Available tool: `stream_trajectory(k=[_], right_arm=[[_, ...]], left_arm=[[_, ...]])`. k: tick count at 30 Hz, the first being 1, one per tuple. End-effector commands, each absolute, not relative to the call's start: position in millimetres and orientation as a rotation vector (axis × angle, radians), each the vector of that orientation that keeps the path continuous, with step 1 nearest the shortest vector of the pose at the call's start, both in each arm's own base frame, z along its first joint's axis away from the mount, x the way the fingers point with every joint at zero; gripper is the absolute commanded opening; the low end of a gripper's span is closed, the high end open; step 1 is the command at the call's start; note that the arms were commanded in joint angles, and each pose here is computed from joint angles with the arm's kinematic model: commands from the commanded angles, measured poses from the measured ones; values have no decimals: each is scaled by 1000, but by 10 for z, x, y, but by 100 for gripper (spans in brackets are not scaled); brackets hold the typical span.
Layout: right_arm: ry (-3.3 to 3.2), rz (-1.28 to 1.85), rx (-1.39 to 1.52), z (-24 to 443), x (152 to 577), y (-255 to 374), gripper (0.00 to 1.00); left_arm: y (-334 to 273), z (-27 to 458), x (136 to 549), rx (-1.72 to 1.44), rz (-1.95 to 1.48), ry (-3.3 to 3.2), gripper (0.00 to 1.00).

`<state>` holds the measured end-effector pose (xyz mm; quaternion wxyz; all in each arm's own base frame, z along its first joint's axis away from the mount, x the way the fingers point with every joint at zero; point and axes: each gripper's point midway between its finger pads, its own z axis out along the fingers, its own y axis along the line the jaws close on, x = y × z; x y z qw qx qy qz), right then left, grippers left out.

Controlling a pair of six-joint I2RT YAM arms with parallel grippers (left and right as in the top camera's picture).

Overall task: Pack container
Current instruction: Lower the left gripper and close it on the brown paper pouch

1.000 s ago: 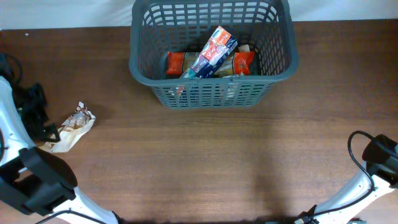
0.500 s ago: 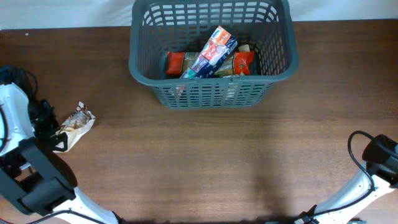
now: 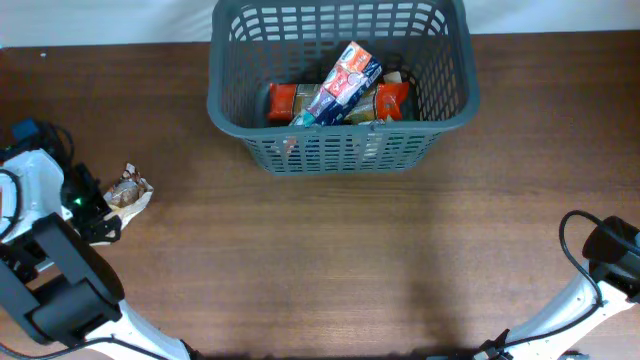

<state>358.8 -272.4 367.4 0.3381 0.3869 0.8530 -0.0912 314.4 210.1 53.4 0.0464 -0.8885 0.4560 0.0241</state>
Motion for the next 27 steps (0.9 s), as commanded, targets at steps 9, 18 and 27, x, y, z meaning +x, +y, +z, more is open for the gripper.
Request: stream_trajectory(k=[9,18,27], right_arm=[[2207,-234,999,3763,3537,-2672,99],[2207,-234,999,3763,3537,-2672,99],[2207,-234,999,3763,3537,-2672,99]], left_arm=[[2104,330,3099,-2736,122,1395,99],[2117,108,3123,-2720,170,1458,99],[2236,107,3322,-2570,106,1572,99]])
